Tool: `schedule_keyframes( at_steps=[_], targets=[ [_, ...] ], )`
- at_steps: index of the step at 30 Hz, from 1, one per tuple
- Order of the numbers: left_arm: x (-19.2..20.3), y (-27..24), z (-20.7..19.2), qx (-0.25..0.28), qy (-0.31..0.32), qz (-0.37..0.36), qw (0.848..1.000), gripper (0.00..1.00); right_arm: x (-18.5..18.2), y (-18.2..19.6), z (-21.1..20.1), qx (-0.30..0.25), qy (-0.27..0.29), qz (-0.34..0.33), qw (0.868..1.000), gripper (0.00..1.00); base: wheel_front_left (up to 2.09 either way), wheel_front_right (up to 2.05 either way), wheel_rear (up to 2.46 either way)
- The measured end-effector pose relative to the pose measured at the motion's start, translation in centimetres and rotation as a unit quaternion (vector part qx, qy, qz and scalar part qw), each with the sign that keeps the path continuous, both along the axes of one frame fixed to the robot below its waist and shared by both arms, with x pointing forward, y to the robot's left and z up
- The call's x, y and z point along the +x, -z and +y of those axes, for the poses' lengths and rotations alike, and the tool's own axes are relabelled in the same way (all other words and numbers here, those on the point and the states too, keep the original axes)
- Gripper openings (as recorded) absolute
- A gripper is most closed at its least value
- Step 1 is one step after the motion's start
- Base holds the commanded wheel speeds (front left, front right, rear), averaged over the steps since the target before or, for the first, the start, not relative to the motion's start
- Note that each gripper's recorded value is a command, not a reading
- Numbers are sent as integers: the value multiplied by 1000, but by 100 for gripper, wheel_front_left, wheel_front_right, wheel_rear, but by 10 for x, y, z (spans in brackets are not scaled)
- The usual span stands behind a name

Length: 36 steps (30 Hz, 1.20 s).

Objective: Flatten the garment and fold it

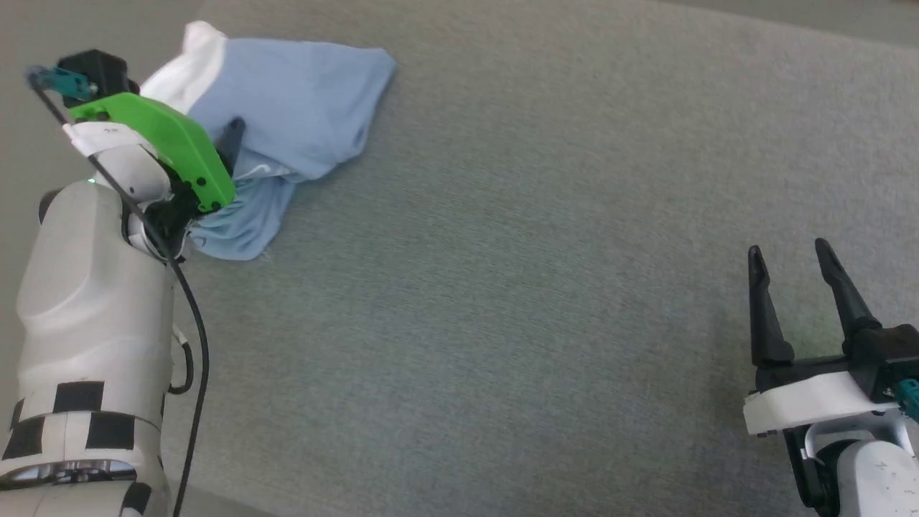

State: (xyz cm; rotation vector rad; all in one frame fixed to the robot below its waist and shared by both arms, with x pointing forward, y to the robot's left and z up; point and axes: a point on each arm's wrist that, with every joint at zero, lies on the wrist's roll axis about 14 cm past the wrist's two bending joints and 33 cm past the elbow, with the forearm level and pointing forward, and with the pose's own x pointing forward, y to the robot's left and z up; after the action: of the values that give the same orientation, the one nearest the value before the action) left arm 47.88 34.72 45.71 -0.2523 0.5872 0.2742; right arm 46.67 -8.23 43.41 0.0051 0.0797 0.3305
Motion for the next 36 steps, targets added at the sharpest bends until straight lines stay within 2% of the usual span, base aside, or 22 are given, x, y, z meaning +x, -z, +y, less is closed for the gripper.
schedule_keyframes(
  at_steps=[3, 8, 16, 17, 18, 23, 27, 31, 36],
  targets=[
    [-3, 32, -7, -17, -1, 69, 997, 100, 0, 9, -10, -6, 12, 10, 1000, 100, 0, 0, 0],
    [-7, 69, -16, -31, 2, 140, 990, 100, 1, 24, -22, -12, 27, 27, 999, 100, 0, 0, 0],
    [-5, 91, -18, -16, 9, 162, 987, 100, 3, 41, -28, -16, 34, 47, 998, 100, 0, 0, 0],
    [-5, 92, -17, -10, 10, 160, 987, 40, 3, 42, -27, -16, 33, 47, 998, 100, 0, 0, 0],
    [-4, 90, -16, -5, 8, 153, 988, 0, 3, 42, -26, -16, 32, 48, 998, 100, 0, 0, 0],
    [-2, 80, -10, -3, -11, 122, 992, 0, 3, 38, -23, -15, 28, 44, 999, 100, 0, 0, 0],
    [6, 56, -2, 9, -23, 65, 998, 0, 2, 33, -19, -12, 24, 40, 999, 100, 0, 0, 0],
    [18, 12, 10, 34, -31, -15, 999, 0, -1, 25, -15, -2, 20, 32, 999, 100, 0, 0, 0],
    [36, -66, 16, 86, -14, -143, 986, 0, -6, 15, -8, 12, 13, 25, 1000, 100, 0, 0, 0]
  ],
)
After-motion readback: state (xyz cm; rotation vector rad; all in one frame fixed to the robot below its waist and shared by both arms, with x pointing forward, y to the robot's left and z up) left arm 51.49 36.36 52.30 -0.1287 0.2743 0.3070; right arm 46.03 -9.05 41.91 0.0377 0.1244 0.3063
